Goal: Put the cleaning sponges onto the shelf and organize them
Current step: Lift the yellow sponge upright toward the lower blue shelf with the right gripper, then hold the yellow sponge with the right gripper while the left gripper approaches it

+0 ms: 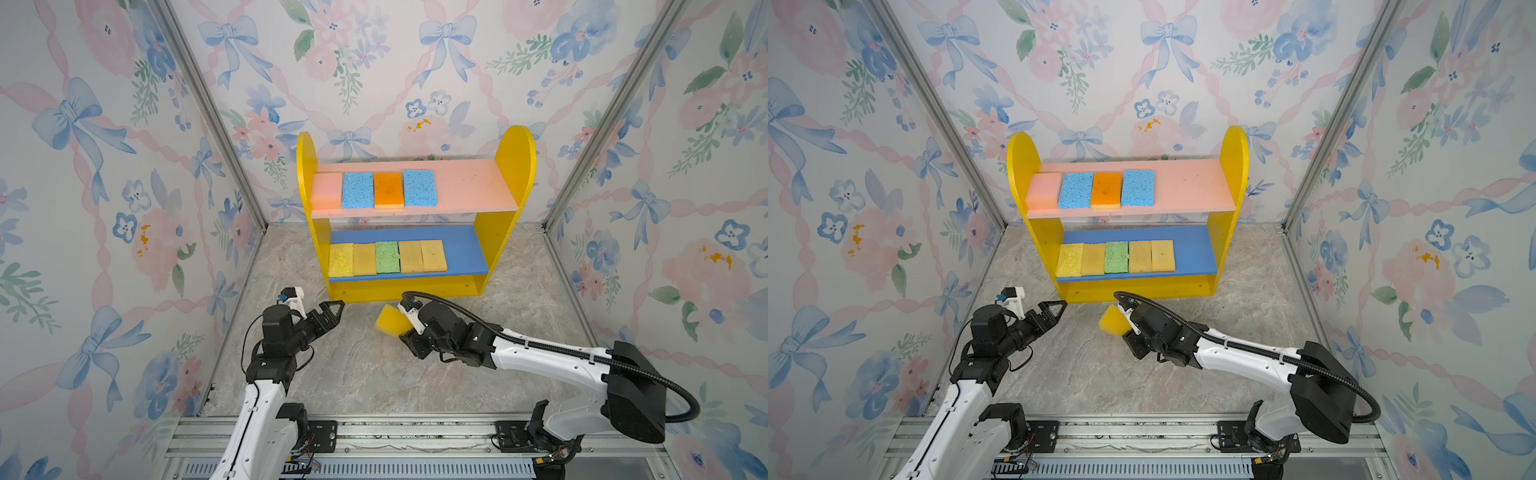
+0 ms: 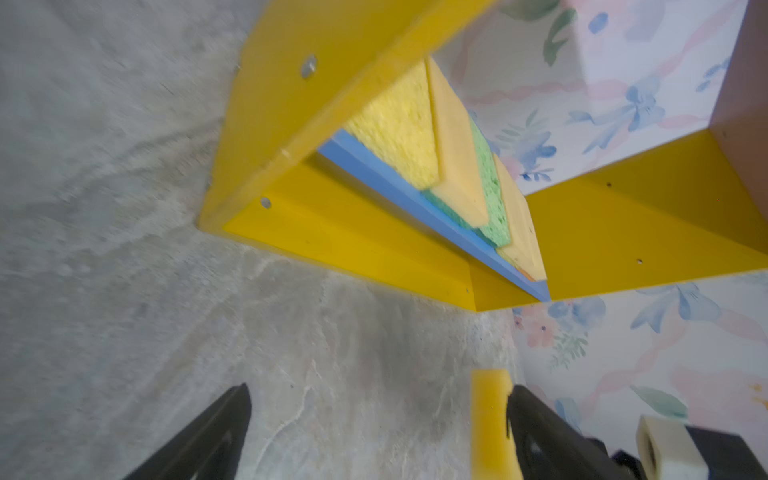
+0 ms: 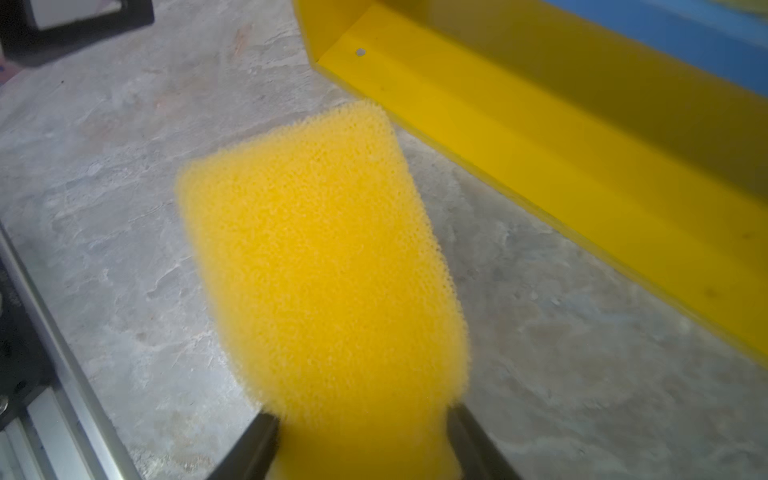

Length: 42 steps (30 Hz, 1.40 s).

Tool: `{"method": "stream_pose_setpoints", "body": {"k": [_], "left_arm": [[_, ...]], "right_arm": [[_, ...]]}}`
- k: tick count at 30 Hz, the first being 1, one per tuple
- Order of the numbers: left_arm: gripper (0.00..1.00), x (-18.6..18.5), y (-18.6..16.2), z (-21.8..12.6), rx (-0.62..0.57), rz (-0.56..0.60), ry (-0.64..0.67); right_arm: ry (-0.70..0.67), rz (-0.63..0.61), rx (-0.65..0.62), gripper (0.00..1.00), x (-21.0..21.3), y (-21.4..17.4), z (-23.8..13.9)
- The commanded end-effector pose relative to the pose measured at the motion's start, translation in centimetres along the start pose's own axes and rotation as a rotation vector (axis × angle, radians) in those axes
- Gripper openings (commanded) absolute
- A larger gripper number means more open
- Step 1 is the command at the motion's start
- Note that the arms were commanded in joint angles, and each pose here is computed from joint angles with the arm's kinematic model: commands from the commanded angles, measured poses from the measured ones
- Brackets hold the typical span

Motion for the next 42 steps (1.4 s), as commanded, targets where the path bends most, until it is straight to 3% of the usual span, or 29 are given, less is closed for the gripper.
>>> {"method": "stream_pose_setpoints", "body": {"k": [1, 7, 20, 27, 31, 35, 38, 41, 42], "left_arm": [[0.98, -4.7, -1.4, 0.3, -0.014, -0.095, -0.231], [0.98, -8.4, -4.6, 0.3, -0.021, -0.258, -0.432], [0.98, -17.2, -5.6, 3.2, 0.060, -0.126, -0.592], [0.96, -17.6, -6.1, 5.5, 0.085, -0.126, -0.549], [0.87, -16.9, -6.6, 6.2, 0.094, -0.136, -0.515], [0.72, -16.9, -6.5, 6.4, 0.082, -0.123, -0.510], [0.55, -17.1, -6.3, 6.3, 0.075, -0.108, -0.515], [0.29, -17.1, -6.3, 6.4, 0.075, -0.100, -0.515], [0.26, -17.1, -6.3, 6.4, 0.074, -0.097, -0.517]], "right_arm": [[-0.172, 0.159, -0.046, 0.52, -2.8, -0.6, -1.4], [-0.198, 0.223, -0.171, 0.53, -3.4, 0.6, -4.5], [-0.107, 0.163, -0.219, 0.55, -1.0, 2.5, -7.4], [-0.090, 0.151, -0.225, 0.55, -0.5, 2.5, -8.0], [-0.077, 0.146, -0.230, 0.55, -0.1, 2.5, -8.3], [-0.078, 0.141, -0.228, 0.57, 0.0, 2.5, -8.5], [-0.078, 0.133, -0.221, 0.62, 0.1, 2.4, -8.3], [-0.082, 0.115, -0.213, 0.68, 0.3, 2.5, -8.4], [-0.084, 0.110, -0.209, 0.72, 0.3, 2.6, -8.5]]}}
Point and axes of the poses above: each gripper's point midway between its finger pads, its own z axis out along the fingers, its own x axis along the line the jaws close on, y = z × x, the point moved 4 cm from there along -z, back along the fingers, and after that the axes turned 8 degrees about z, right-handed, at the moved point
